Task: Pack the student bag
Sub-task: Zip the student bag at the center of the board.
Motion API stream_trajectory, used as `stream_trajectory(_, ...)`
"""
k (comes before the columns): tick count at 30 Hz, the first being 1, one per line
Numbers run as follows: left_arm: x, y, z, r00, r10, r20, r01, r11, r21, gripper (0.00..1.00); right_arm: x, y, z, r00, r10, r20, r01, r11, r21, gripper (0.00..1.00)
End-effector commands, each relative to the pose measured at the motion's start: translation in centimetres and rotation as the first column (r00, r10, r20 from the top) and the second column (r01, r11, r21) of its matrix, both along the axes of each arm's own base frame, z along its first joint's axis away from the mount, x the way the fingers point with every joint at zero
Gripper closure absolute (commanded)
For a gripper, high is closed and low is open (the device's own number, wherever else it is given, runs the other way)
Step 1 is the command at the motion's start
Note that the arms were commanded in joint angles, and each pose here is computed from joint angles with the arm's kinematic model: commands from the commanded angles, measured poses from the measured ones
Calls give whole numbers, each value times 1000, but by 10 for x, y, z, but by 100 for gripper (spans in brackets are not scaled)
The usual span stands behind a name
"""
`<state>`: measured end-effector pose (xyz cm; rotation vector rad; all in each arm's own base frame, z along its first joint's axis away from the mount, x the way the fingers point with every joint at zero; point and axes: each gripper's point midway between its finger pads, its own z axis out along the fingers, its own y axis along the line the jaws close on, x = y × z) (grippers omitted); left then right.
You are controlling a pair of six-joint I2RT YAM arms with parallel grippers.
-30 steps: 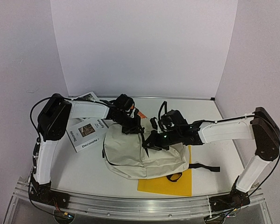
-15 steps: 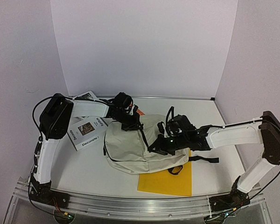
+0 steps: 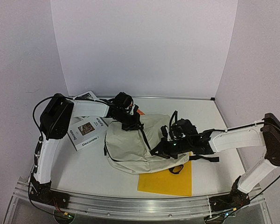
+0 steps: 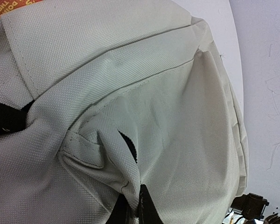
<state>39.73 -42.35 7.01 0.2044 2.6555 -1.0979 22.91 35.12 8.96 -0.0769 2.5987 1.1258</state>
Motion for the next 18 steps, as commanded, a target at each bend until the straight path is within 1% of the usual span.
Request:
stream_trajectory(1, 67, 25, 25, 976, 142, 165, -140, 990, -25, 95, -33, -14, -7, 995, 52, -86, -57, 996, -63, 100)
stream_trajectory(3, 60, 19, 31, 982, 111, 154, -104, 993, -53, 82, -25, -9, 1, 998, 36, -60, -40, 998, -58, 100)
stream_trajectory(5, 51, 14, 38, 984, 84, 160, -73, 995, -73, 73, -18, -6, 6, 999, 21, -40, -23, 998, -54, 100)
stream_trajectory(7, 34, 9, 45, 985, 38, 169, -26, 997, -73, 62, -6, -1, 15, 1000, -9, -3, 9, 999, -53, 100)
stream_trajectory(8, 26, 8, 43, 986, 17, 168, -6, 998, -64, 59, -2, 1, 20, 1000, -16, 12, 16, 999, -47, 100)
stream_trajectory(9, 11, 3, 44, 987, -21, 162, 31, 998, -55, 55, 4, 2, 26, 999, -30, 34, 31, 999, -42, 100)
stream_trajectory(14, -43, -4, 27, 988, -120, 94, 118, 993, 29, 51, 19, 6, 45, 993, -72, 92, 74, 997, -20, 100)
stream_trajectory(18, -73, -12, 26, 984, -157, 81, 152, 986, 60, 48, 21, 6, 48, 991, -83, 103, 85, 996, -18, 100)
